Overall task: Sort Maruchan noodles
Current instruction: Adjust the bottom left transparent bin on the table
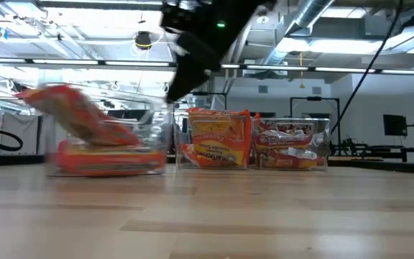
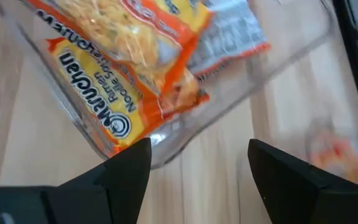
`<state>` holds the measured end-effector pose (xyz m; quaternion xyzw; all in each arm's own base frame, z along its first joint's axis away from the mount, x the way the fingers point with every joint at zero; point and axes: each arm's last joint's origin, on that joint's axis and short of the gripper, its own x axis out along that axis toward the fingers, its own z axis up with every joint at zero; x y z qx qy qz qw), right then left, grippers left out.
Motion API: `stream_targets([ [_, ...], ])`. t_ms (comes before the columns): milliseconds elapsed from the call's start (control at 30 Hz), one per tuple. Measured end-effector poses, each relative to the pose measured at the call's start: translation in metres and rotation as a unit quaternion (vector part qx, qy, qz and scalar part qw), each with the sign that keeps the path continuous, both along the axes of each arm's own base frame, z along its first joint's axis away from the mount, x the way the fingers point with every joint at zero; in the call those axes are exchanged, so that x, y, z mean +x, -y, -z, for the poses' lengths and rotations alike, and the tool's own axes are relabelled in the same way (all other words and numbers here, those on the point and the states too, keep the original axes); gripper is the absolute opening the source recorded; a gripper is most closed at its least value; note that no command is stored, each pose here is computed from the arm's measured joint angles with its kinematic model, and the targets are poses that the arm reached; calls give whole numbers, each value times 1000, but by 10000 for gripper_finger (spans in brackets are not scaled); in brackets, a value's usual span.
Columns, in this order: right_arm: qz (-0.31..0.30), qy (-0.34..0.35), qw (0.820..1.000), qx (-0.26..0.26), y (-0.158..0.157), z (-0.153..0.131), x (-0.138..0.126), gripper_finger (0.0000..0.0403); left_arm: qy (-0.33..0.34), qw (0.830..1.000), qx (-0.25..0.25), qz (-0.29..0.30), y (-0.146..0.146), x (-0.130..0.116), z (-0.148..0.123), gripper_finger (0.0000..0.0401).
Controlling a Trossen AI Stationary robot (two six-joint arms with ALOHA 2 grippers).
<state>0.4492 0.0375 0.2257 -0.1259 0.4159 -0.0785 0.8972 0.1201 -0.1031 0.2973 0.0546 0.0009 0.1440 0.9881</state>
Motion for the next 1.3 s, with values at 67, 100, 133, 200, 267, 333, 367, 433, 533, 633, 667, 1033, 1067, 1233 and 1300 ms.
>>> stream_targets([
  [67, 10, -3, 1000, 4, 0, -1, -18, 289, -1, 1000, -4, -1, 0, 1, 1, 0],
  [100, 17, -3, 1000, 3, -2, -1, -28, 289, 0, 1000, -7, 1, 0, 1, 1, 0],
  [133, 24, 2, 1000, -1, -4, -1, -38, 289, 0, 1000, -9, 2, 0, 1, 1, 0],
  [200, 37, 21, 999, -8, -7, -2, -60, 289, 0, 1000, -8, 5, 0, 1, 1, 0],
  [267, 39, 83, 996, -2, -12, -9, -75, 289, 0, 1000, -6, 6, 0, 1, 1, 0],
  [333, 30, 139, 990, 8, -16, -17, -89, 289, 0, 1000, -7, 2, -2, 2, 1, 0],
  [367, 25, 166, 986, 14, -18, -21, -94, 289, 1, 1000, -12, 3, -2, 3, 1, 0],
  [433, 22, 179, 983, 16, -20, -24, -106, 289, 2, 1000, -20, 4, -4, 5, 2, 0],
  [533, 46, 180, 982, 25, -23, -24, -119, 283, 0, 1000, -26, 14, -5, 7, 3, 0],
  [633, 67, 164, 984, 35, -25, -10, -125, 254, -3, 1000, -24, 16, -5, 10, 5, 0],
  [667, 70, 156, 984, 38, -26, -2, -124, 234, -5, 1000, -22, 17, -5, 11, 5, 0],
  [1033, 123, 102, 986, 41, -14, 93, -91, 15, -8, 1000, -18, 12, -5, 14, 7, 0],
  [1067, 127, 104, 986, 42, -11, 96, -89, 11, -8, 1000, -18, 12, -5, 14, 6, 0],
  [1233, 135, 129, 981, 49, -6, 102, -82, 7, -10, 1000, -12, 10, -5, 14, 7, 0],
  [1300, 122, 141, 981, 61, -10, 100, -80, 7, -10, 1000, -13, 10, -5, 14, 7, 0],
])
